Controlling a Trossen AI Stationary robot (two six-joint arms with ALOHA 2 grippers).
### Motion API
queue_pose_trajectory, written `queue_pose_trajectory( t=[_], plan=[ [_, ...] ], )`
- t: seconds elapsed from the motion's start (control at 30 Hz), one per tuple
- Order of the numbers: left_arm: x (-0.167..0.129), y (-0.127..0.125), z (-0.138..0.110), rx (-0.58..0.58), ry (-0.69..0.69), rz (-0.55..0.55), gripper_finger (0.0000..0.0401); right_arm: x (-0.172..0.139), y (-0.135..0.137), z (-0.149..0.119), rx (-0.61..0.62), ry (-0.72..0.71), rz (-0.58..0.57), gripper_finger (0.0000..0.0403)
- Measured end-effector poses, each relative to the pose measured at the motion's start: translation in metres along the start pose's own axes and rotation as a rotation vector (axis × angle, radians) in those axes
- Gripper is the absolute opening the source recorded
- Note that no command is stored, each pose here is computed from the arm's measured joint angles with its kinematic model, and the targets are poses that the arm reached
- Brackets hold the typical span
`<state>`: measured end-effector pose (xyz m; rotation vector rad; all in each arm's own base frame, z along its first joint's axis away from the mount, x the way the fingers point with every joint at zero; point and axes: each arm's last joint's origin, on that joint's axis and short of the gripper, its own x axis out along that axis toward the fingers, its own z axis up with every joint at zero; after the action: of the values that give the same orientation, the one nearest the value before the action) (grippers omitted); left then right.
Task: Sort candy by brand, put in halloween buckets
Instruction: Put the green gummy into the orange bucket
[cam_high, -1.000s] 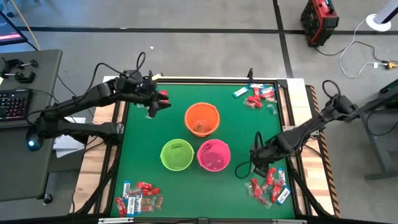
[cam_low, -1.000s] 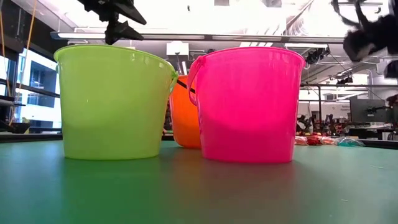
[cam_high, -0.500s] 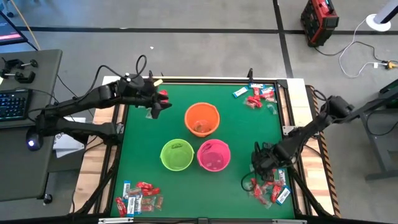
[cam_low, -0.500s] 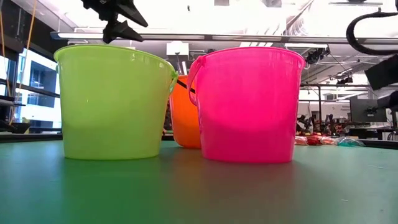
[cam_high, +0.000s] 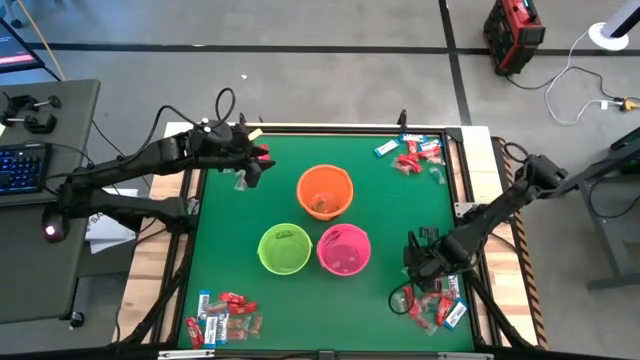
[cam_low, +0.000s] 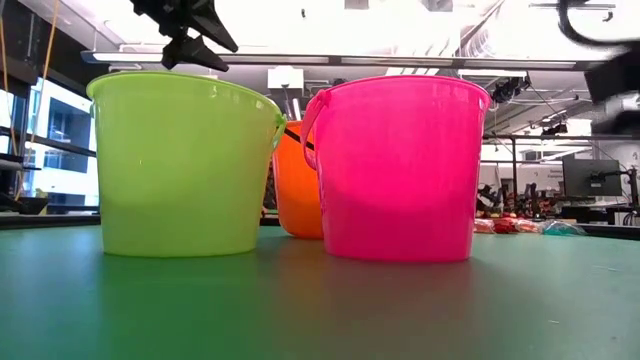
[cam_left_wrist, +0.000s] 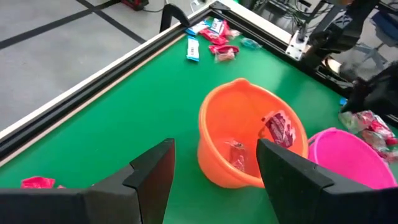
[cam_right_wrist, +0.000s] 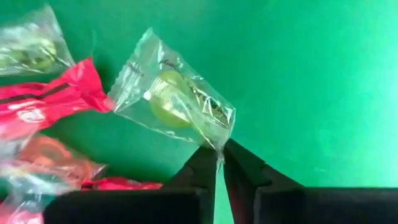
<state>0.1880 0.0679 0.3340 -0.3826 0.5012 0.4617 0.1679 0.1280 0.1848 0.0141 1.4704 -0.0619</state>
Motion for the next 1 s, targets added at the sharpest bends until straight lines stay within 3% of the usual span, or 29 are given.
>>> queue_pose_trajectory(
  t=[0.13, 0.3, 0.43, 0.63, 0.77, 0.87, 1.0],
  plan=[
    [0.000, 0.000, 0.000, 0.008, 0.004, 0.001, 0.0218, -0.035, -0.005, 0.019, -0.043, -0.091, -0.119, 0.0005],
    [0.000, 0.000, 0.000, 0.008, 0.001, 0.011, 0.0218, -0.078, -0.025, 0.067, -0.041, -0.378, -0.216, 0.0007],
    [0.000, 0.000, -0.001, 0.008, 0.005, -0.001, 0.0218, -0.093, -0.054, 0.105, 0.002, -0.581, -0.237, 0.0002],
    [-0.001, -0.006, -0.002, -0.016, 0.057, -0.157, 0.0218, -0.087, -0.092, 0.152, 0.007, -0.800, -0.220, 0.0007],
    [-0.005, -0.012, -0.006, -0.016, 0.078, -0.203, 0.0218, -0.068, -0.111, 0.169, 0.036, -0.778, -0.220, 0.0019],
    [-0.008, -0.017, -0.011, -0.014, 0.118, -0.225, 0.0218, -0.050, -0.122, 0.177, 0.065, -0.730, -0.144, 0.0055],
    [-0.013, -0.024, -0.017, -0.020, 0.156, -0.249, 0.0218, -0.043, -0.132, 0.185, 0.131, -0.753, -0.118, 0.0133]
  ],
)
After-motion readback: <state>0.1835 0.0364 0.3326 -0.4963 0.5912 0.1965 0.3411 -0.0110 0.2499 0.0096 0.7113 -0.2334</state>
